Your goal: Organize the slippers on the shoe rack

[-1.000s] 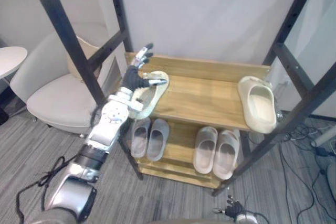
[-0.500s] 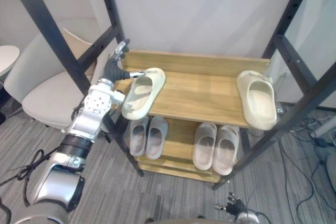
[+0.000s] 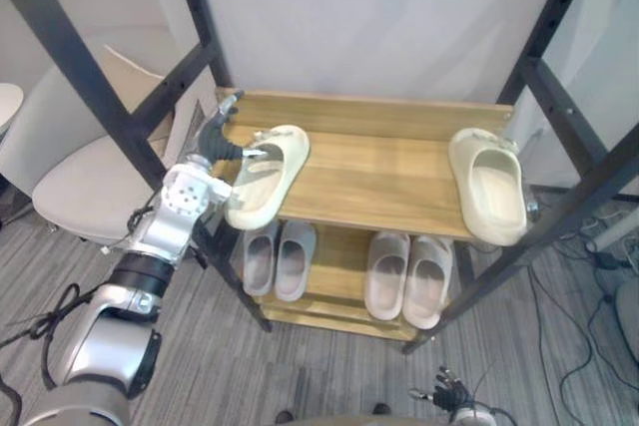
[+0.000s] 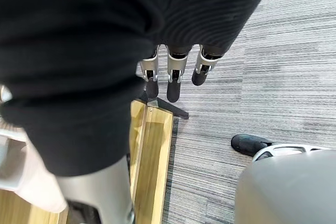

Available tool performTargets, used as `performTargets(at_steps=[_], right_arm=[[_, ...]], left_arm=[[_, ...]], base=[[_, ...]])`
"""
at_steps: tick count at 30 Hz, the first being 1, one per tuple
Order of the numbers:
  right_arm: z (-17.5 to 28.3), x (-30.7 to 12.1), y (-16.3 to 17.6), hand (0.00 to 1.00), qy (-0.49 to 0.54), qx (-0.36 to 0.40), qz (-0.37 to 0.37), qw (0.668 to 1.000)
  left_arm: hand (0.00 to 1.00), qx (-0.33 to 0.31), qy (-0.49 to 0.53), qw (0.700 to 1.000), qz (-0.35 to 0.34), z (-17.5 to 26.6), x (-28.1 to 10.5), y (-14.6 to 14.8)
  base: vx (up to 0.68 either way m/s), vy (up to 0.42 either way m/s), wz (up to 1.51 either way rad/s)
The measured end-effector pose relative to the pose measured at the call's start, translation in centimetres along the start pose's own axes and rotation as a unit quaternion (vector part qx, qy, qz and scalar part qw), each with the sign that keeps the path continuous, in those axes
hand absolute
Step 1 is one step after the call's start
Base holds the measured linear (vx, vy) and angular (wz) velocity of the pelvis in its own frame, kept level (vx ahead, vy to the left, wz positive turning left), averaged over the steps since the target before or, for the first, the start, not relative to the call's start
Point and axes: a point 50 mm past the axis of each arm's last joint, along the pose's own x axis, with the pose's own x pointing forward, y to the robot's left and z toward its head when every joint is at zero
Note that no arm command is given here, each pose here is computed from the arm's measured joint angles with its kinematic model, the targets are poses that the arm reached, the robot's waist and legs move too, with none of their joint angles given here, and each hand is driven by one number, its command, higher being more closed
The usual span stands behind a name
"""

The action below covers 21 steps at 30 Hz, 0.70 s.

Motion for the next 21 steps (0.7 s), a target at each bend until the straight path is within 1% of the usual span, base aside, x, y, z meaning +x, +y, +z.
performTargets(at_steps=[4,11,12,21], right_arm=[[0.2,0.0,0.0,0.0,-0.005,0.004,-0.002,1.0],[-0.3,-0.4,-0.2,0.0,-0.004,0.006,-0.005,1.0],[-0.3,-0.4,-0.2,0.0,-0.004,0.006,-0.005,1.0],[-0.4,-0.7,-0.3,0.0,-0.01,0.009,-0.008,1.0]], left_arm=[[0.0,0.01,0.005,1.0,0.0,-0.1,0.1,0.0],[0.0,0.007,0.014,1.0,0.004,-0.2,0.6,0.0],[1.0,0.006,0.017,1.0,0.003,-0.3,0.6,-0.1],[1.0,0.002,0.019,1.0,0.017,0.4,1.6,-0.1]], base=[[-0.02,0.007,-0.12],[0.0,0.006,-0.09],[0.01,0.01,-0.15],[-0.01,0.002,-0.1]])
